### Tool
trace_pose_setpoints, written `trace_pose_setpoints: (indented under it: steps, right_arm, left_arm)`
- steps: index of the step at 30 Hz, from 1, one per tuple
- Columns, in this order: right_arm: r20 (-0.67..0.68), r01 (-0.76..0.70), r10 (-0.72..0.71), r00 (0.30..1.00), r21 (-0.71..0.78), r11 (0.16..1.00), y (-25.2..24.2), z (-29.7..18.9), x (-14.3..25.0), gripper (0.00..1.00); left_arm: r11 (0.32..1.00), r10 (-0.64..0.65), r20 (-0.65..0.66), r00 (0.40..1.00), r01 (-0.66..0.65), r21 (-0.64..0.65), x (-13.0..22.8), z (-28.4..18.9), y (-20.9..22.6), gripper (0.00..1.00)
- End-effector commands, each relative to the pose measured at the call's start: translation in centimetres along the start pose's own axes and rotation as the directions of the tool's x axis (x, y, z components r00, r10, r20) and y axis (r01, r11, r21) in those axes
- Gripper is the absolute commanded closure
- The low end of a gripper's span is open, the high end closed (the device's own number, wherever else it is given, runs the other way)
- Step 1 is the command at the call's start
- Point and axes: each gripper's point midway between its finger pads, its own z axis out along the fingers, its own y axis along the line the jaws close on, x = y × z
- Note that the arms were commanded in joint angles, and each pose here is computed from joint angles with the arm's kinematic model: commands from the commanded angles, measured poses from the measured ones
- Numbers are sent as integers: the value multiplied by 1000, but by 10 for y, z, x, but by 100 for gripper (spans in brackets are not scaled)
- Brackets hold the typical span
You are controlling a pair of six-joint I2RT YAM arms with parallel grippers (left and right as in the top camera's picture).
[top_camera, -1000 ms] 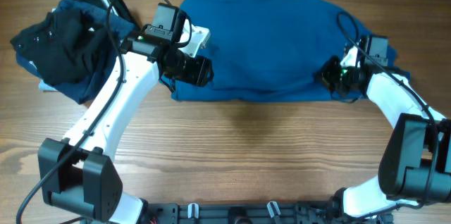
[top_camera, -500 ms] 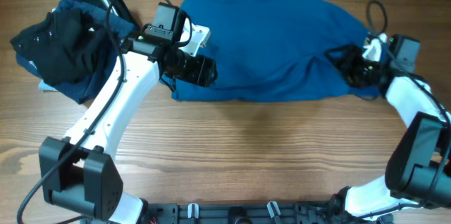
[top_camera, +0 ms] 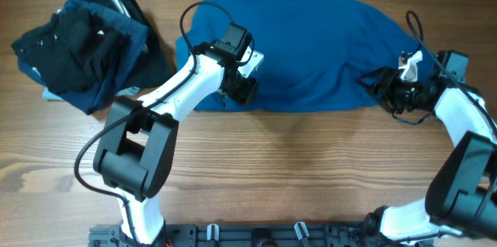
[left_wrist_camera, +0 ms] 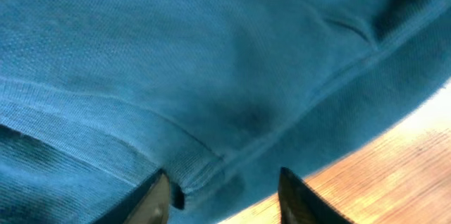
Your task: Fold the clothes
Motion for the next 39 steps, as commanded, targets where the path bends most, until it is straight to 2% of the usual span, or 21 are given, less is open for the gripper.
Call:
trace_pose_setpoints:
  steps: [1, 4, 5, 6, 7, 10, 12, 15, 20, 23, 25, 27, 28, 30, 33, 35, 39]
  right_arm:
    - [61, 106, -103, 993, -36, 994, 25, -19, -6, 41]
    - [103, 150, -145, 984, -40, 988, 38, -32, -9, 41]
    - [117, 163, -158, 980, -36, 986, 42, -36, -10, 41]
    - [127, 172, -167, 978, -32, 985, 44, -39, -10, 41]
    - [135, 180, -175, 975, -29, 983, 46, -41, -11, 41]
    - [155, 197, -191, 969, -23, 980, 51, -47, -12, 41]
    - [157, 193, -189, 969, -11, 981, 49, -47, -12, 41]
    - [159, 191, -189, 969, 0, 982, 47, -47, -13, 41]
    - [159, 191, -189, 969, 4, 982, 47, -47, -13, 41]
    - [162, 187, -188, 969, 21, 982, 44, -47, -14, 41]
    - [161, 187, -188, 969, 21, 982, 44, -47, -14, 41]
    - [163, 180, -184, 969, 41, 983, 40, -47, -15, 39]
    - [167, 172, -183, 969, 73, 982, 35, -47, -16, 38]
    - [186, 108, -137, 973, 161, 981, 18, -50, -20, 37]
    - [235, -4, -72, 969, 307, 952, -11, -58, -26, 37]
    - [245, -27, -60, 968, 336, 941, -19, -61, -27, 38]
    - [231, -31, -54, 971, 352, 936, -25, -58, -26, 38]
  left_arm:
    - [997, 5, -20, 1000, -6, -71, 3, 15, 14, 66]
    - [998, 6, -11, 1000, -7, -69, 0, 20, 15, 70]
    - [999, 4, -16, 1000, -5, -54, 1, 22, 13, 78]
    - [999, -4, -19, 1000, 3, -44, 2, 22, 11, 92]
    - [999, -4, -25, 1000, 4, -34, 3, 21, 9, 96]
    - [1000, -2, -9, 1000, 2, -30, -5, -6, 3, 96]
    - [999, 10, 52, 999, -8, -32, -22, -37, -2, 96]
    - [996, 78, 214, 974, -69, -49, -61, -79, -8, 96]
    - [983, 177, 289, 941, -154, -102, -86, -73, 2, 93]
    - [977, 194, 336, 921, -152, -150, -105, -62, 12, 92]
    - [975, 187, 349, 918, -131, -178, -112, -53, 20, 71]
    - [972, 145, 346, 927, -67, -227, -112, -52, 34, 21]
    - [966, 91, 351, 932, 2, -257, -110, -56, 44, 16]
    - [969, 44, 329, 943, 40, -244, -101, -62, 45, 0]
    - [980, -25, 172, 985, 58, -188, -58, -57, 37, 0]
    - [988, -52, 37, 998, 57, -141, -26, -47, 29, 0]
    - [978, -170, -137, 976, 150, -143, 28, -27, 31, 5]
